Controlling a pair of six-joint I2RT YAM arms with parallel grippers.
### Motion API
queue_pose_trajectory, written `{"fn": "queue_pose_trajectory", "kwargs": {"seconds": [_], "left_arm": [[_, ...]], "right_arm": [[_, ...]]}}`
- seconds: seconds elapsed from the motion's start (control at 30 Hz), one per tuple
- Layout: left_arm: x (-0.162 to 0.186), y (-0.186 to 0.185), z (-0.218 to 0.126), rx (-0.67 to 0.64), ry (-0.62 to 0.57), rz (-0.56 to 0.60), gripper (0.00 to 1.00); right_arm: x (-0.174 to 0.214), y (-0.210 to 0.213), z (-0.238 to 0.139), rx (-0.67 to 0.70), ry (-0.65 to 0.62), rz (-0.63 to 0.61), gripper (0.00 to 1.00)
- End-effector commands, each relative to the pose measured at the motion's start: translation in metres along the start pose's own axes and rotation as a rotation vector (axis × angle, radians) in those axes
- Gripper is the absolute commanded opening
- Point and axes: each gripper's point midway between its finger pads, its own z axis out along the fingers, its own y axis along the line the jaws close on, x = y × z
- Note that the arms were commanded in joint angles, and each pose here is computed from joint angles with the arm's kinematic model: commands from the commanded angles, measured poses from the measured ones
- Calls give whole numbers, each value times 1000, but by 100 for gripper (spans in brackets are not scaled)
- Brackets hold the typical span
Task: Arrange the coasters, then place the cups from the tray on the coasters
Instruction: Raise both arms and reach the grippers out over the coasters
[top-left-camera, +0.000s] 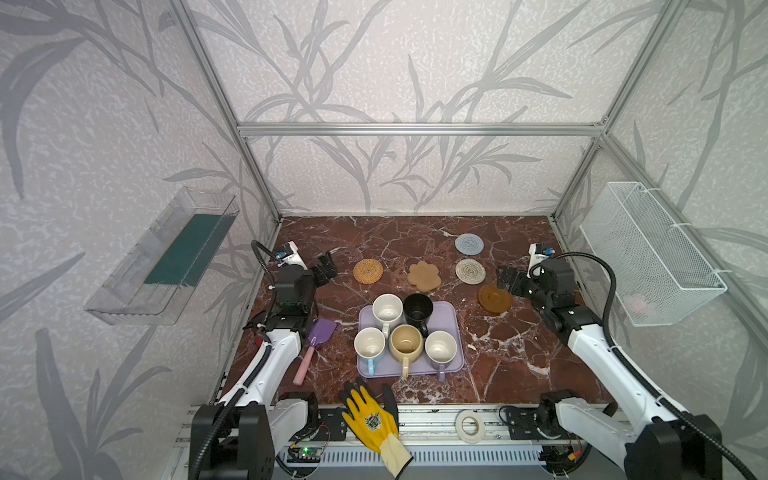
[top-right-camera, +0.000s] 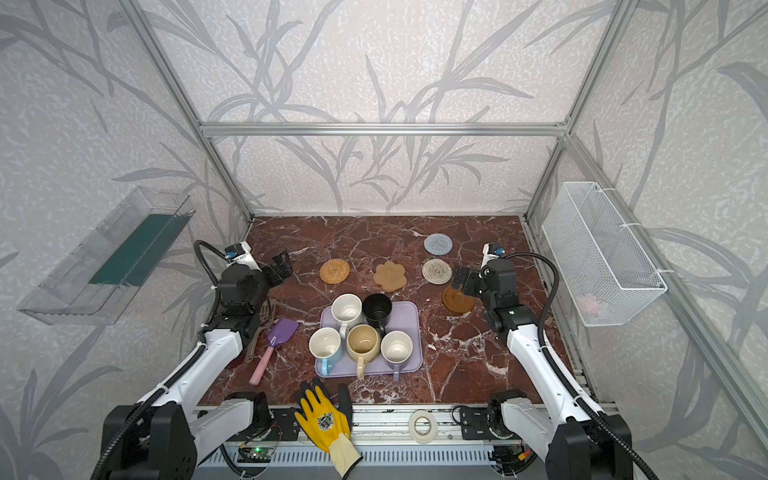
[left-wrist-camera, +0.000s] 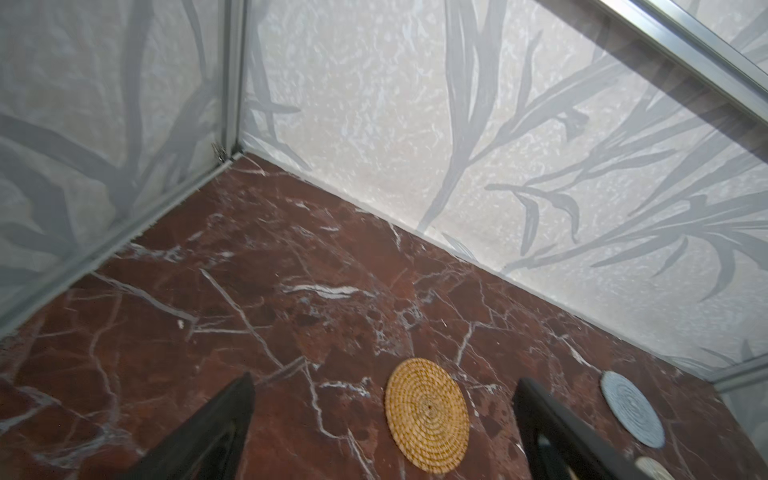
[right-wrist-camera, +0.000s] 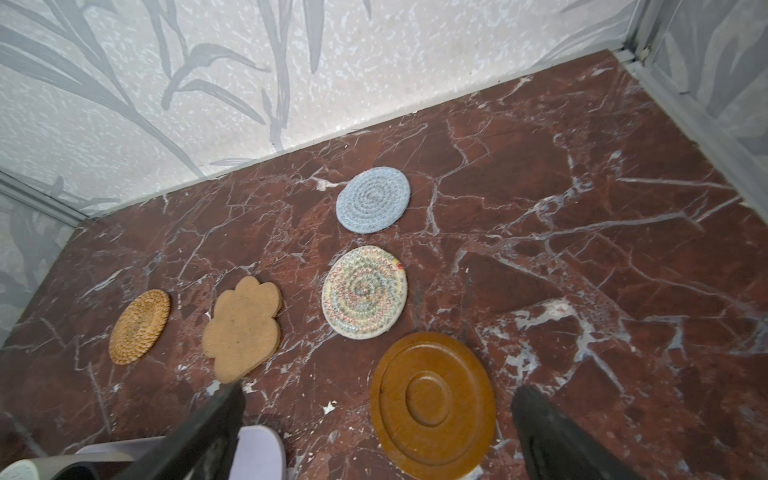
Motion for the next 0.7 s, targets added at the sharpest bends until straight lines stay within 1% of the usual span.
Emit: {"fn": "queue_pose_trajectory", "kwargs": {"seconds": [0.0, 0.13, 0.23, 0.33, 0.43, 0.67], "left_arm": [[4, -31, 4, 57, 134, -38, 99], [16, -38, 10, -1, 244, 7, 99], [31, -44, 19, -25, 340, 46, 99], [49, -45, 32, -52, 429, 87, 99], [67, -45, 48, -85, 513, 132, 97], [106, -37, 84, -164, 707, 222, 93]], "right_arm": [[15, 16, 6, -57, 136, 51, 99], [18, 35, 18, -87, 205, 45, 99], [19, 57, 26, -108, 228, -2, 99], [22, 78, 38, -122, 258, -53, 99], [25, 95, 50, -142, 286, -75, 99], [36, 120, 67, -196, 356, -89, 99]]}}
